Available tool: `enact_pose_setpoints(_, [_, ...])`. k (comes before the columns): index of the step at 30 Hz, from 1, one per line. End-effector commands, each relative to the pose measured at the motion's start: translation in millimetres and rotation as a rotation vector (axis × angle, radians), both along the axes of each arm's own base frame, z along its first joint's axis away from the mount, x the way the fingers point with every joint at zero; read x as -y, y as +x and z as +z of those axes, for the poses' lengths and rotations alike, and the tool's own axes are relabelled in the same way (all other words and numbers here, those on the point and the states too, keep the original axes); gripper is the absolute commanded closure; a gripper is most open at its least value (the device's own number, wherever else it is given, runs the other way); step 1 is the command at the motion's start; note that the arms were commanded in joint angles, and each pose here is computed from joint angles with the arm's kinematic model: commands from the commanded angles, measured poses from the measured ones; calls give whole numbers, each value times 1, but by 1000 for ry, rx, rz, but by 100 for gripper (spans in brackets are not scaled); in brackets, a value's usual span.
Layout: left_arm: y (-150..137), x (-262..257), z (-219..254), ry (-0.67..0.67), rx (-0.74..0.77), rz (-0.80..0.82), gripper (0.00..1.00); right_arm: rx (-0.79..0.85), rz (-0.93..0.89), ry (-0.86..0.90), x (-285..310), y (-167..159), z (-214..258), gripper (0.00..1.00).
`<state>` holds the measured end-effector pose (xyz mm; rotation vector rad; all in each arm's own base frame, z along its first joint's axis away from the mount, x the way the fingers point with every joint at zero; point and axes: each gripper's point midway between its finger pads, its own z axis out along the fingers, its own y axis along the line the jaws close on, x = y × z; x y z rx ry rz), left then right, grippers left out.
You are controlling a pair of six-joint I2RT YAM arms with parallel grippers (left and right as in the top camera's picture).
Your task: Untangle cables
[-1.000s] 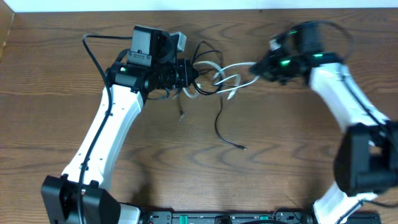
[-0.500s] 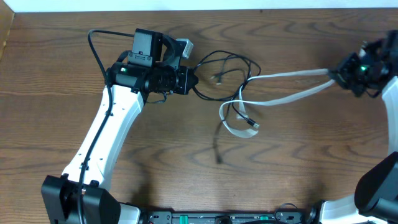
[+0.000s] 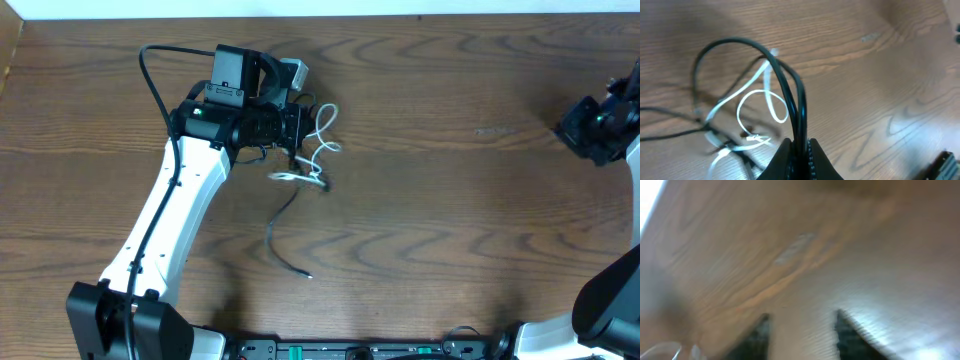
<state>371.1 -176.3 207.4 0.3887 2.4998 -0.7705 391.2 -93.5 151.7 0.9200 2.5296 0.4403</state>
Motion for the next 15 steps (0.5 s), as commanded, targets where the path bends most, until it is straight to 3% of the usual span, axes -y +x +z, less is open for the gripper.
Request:
enact_pose_setpoints(1, [-10,18,42,-136,68,-84,93,255,436,197,-76,14,39,33])
enact_pose_setpoints(4, [-20,31,67,-238,110,-163,93,385,642,305,-125,12,62,28])
enact_pose_setpoints(8, [-20,36,90,-323,118,-136,93,393,757,329,-172,10,64,23])
enact_pose_setpoints(10, [-18,37,99,-357,108,-100,93,396,817,336,-198,8,66,15])
enact_pose_setpoints(15, [-15,37,105,-401,76,-52,92,369,883,343,-249,5,62,13])
